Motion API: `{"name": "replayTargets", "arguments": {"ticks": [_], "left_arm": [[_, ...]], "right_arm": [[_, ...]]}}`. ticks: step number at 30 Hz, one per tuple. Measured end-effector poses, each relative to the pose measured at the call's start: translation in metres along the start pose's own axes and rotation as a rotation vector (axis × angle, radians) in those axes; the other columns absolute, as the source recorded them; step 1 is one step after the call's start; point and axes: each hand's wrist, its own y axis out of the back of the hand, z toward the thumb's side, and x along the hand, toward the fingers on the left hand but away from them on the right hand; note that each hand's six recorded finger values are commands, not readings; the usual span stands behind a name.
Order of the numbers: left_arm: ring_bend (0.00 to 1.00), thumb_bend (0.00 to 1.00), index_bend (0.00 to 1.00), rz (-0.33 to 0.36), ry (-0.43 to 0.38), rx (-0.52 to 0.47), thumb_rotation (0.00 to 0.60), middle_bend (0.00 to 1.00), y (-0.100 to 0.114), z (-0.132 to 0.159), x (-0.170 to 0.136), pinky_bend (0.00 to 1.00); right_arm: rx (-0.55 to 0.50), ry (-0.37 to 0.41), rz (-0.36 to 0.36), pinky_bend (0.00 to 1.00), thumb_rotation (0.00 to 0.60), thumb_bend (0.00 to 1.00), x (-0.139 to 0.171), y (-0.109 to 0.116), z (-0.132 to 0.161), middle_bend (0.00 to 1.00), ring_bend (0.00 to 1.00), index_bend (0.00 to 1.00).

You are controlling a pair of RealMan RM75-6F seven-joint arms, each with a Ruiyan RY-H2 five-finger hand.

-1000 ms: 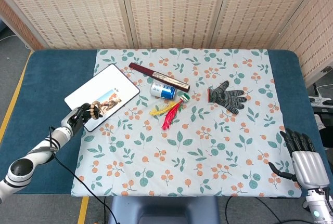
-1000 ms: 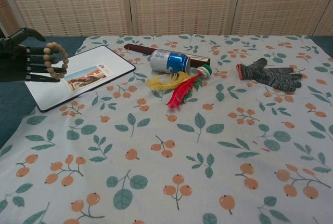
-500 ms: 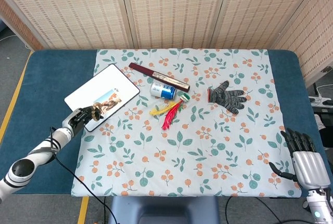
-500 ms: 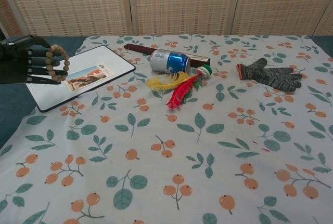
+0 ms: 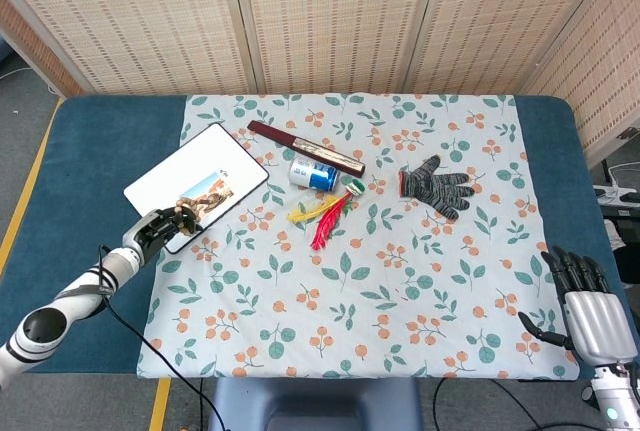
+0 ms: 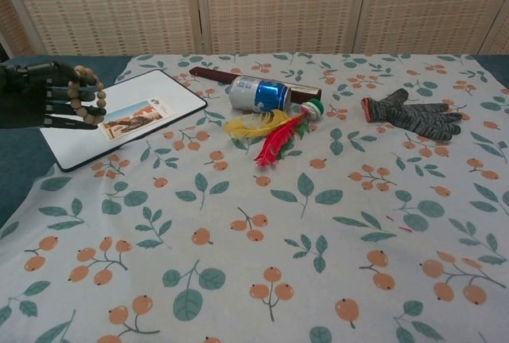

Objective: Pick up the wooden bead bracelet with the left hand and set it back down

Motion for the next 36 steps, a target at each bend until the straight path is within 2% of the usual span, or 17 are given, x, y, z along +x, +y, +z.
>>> {"name": "replayTargets", "arguments": {"ticks": [10, 15, 19, 23, 35, 36], "left_arm": [[0.37, 1.00, 0.55, -0.020, -0.001, -0.001, 0.600, 0.65, -0.006, 0.001, 0.000, 0.01], [0.36, 1.00, 0.55, -0.035, -0.010, 0.014, 0.600, 0.64, -0.011, 0.003, -0.001, 0.01], [0.29, 1.00, 0.55, -0.043, -0.018, 0.021, 0.600, 0.61, -0.013, 0.003, -0.002, 0.01], [0.27, 1.00, 0.55, -0.058, -0.016, 0.019, 0.600, 0.59, -0.014, 0.001, -0.002, 0.00], [0.24, 1.00, 0.43, -0.095, -0.003, -0.008, 0.600, 0.52, -0.013, -0.003, 0.001, 0.00], [0.23, 0.97, 0.42, -0.097, -0.002, -0.014, 0.600, 0.51, -0.012, -0.003, 0.001, 0.00]], "right_arm": [[-0.001, 0.000, -0.008, 0.00, 0.310, 0.20, 0.001, 0.002, 0.000, 0.00, 0.00, 0.00], [-0.003, 0.001, -0.009, 0.00, 0.311, 0.20, 0.001, 0.003, 0.000, 0.00, 0.00, 0.00], [-0.005, 0.003, -0.009, 0.00, 0.310, 0.20, 0.002, 0.003, 0.000, 0.00, 0.00, 0.00], [-0.006, 0.003, -0.008, 0.00, 0.311, 0.20, 0.001, 0.003, 0.000, 0.00, 0.00, 0.00], [-0.005, 0.002, -0.001, 0.00, 0.310, 0.20, 0.000, 0.001, -0.001, 0.00, 0.00, 0.00], [-0.004, 0.001, 0.000, 0.00, 0.311, 0.20, -0.001, 0.001, -0.001, 0.00, 0.00, 0.00]]}}
